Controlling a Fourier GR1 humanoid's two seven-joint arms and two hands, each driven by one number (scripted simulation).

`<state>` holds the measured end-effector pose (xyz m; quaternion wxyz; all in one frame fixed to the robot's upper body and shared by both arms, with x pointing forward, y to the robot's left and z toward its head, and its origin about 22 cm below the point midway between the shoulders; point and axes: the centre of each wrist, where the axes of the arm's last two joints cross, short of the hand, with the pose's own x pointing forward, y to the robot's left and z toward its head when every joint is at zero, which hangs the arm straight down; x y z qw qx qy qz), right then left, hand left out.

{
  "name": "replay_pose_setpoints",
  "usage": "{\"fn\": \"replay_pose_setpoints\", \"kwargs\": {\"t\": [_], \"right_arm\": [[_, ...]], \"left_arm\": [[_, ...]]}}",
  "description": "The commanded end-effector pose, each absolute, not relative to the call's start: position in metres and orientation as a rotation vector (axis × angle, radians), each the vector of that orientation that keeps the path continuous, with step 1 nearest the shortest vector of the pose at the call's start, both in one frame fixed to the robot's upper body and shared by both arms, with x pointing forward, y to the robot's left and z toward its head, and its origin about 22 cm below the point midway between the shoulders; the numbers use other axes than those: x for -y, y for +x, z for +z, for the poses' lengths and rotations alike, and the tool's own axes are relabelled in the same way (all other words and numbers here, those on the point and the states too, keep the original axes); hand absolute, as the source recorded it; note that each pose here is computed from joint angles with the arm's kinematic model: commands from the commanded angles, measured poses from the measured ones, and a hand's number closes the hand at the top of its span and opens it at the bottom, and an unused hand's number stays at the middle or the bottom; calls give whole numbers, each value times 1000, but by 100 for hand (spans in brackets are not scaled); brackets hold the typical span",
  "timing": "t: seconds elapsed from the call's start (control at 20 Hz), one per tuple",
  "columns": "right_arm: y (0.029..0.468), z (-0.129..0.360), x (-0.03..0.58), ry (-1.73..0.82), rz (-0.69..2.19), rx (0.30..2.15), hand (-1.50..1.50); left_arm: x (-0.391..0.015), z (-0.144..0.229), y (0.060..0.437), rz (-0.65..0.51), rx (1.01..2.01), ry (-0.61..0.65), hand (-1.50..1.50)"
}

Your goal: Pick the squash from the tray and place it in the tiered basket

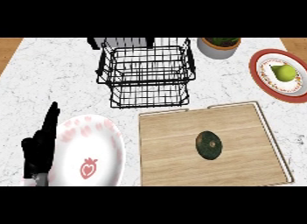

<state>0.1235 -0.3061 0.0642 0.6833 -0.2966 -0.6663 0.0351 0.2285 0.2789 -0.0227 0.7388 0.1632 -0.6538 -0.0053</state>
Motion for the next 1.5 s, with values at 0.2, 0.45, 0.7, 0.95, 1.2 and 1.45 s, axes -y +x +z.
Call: {"fn": "replay_pose_setpoints", "kwargs": {"t": [0.2, 0.45, 0.7, 0.95, 1.2, 1.45], "right_arm": [[103, 97, 291, -908, 354, 1214, -150], [112, 115, 257, -973, 316, 1164, -150], [126, 109, 225, -1022, 372, 1096, -150], [148, 91, 197, -1079, 496, 930, -150], [170, 93, 171, -1068, 513, 853, -150], [186, 96, 154, -1020, 558, 856, -150]], "left_arm": [[-261, -54, 212, -20, 1295, 269, 0], [-246, -49, 219, -47, 1316, 255, 0], [-231, -52, 215, -59, 1320, 252, 0], [-238, -39, 224, -49, 1342, 226, 0], [-250, -47, 223, -47, 1308, 241, 0], [-243, -60, 203, -31, 1301, 250, 0]]}}
